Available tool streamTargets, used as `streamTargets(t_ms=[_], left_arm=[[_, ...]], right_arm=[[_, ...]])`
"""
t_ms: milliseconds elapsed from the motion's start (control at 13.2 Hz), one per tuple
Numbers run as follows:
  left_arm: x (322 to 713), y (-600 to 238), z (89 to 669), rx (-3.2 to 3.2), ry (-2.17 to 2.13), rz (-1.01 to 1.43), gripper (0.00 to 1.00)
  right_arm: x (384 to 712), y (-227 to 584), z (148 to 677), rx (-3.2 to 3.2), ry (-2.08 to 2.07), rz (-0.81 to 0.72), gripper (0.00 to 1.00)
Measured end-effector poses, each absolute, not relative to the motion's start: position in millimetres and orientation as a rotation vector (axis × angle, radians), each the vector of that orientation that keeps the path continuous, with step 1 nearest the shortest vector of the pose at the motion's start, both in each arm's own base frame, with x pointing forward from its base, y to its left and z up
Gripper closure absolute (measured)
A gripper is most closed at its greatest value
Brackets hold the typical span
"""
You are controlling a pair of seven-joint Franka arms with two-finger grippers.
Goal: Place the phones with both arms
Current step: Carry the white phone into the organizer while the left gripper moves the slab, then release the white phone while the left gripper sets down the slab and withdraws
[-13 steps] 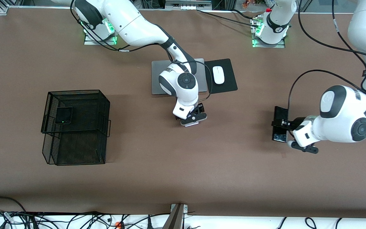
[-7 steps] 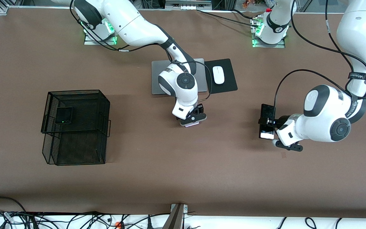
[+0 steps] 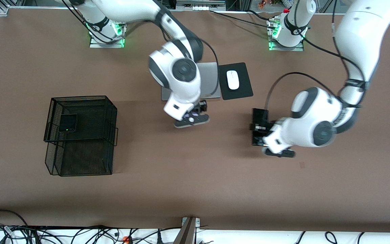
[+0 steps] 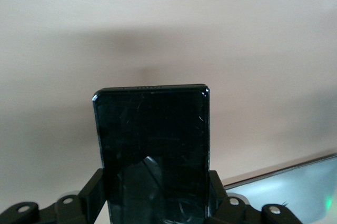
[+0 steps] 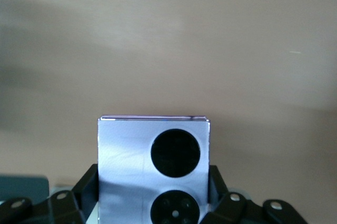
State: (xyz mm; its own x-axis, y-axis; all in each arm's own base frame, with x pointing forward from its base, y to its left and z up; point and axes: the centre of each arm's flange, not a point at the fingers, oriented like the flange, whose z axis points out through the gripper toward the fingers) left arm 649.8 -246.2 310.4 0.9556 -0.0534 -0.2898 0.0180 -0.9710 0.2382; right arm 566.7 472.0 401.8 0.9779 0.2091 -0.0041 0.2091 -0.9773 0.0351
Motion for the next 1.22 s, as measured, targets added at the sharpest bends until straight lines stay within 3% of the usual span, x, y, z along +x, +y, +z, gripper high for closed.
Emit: streamTargets(t_ms=[152,380,836,988,1217], left_arm=[[640,-294,301,2.86,0.088,-0.403,0.2],[617,-376,276,2.804,0.289,-0.332,0.2],[581,-449,196,2.767,0.394,-0.258,0.2],[580,-450,181,2.796,0.392,-0.217,0.04],[582,-454,183,2.809,0.384,-0.176,0.0]], right_arm=[[589,408,444,3.053,0.343,-0.053,0.16],[634,278,459,3.072,0.33,-0.145,0.16],[680,76,418,3.131,0.218,-0.149,0.16],[695,43,386,3.138,0.156,-0.106,0.16],[713,28,349,3.109,0.11,-0.004,0.16]])
